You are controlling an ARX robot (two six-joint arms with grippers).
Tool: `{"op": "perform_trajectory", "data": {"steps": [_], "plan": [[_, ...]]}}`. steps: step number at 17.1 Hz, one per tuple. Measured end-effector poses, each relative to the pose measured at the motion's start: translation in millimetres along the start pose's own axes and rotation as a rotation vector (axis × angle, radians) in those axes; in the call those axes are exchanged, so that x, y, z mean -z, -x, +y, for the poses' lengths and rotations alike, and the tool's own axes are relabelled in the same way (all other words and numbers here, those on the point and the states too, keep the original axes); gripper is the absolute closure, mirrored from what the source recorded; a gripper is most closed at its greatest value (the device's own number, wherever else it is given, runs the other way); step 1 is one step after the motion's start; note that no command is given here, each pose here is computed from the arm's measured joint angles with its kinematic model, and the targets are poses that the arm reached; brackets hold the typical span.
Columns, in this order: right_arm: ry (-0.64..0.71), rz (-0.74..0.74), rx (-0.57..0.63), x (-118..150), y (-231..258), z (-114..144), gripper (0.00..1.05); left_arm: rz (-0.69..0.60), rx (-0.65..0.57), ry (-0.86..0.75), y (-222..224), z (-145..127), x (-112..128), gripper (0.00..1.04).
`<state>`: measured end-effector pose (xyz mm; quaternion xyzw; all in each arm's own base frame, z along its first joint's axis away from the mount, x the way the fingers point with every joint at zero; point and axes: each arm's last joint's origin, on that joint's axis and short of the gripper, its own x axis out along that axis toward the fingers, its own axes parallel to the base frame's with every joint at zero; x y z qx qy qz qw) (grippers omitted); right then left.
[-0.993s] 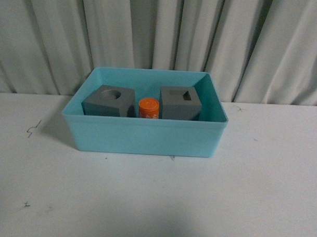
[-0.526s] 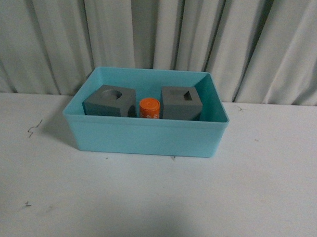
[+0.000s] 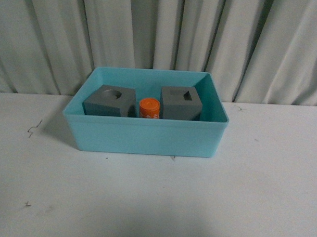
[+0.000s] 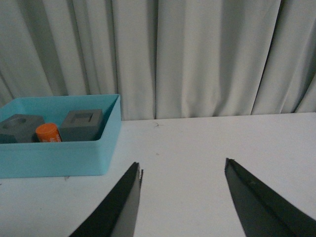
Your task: Place gray and orange parts in blue box
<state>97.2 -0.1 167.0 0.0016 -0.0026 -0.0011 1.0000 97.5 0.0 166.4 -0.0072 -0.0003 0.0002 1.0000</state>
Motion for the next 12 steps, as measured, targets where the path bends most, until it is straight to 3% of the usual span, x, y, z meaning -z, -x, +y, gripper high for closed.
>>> {"op": "perform_trajectory", "data": {"steps": [1,2,3,12], "plan": [[0.000,0.000,0.000,0.0,0.0,0.0,0.41,0.000,0.000,0.000,0.0,0.0,0.1,0.07],[0.000,0.000,0.000,0.0,0.0,0.0,0.10,0.000,0.000,0.000,0.0,0.0,0.1,0.07],[0.000,0.000,0.000,0.0,0.0,0.0,0.06,0.000,0.000,0.000,0.0,0.0,0.0,0.07],[0.000,0.000,0.000,0.0,0.0,0.0,0.06,0.000,0.000,0.000,0.0,0.0,0.1,0.07]]}}
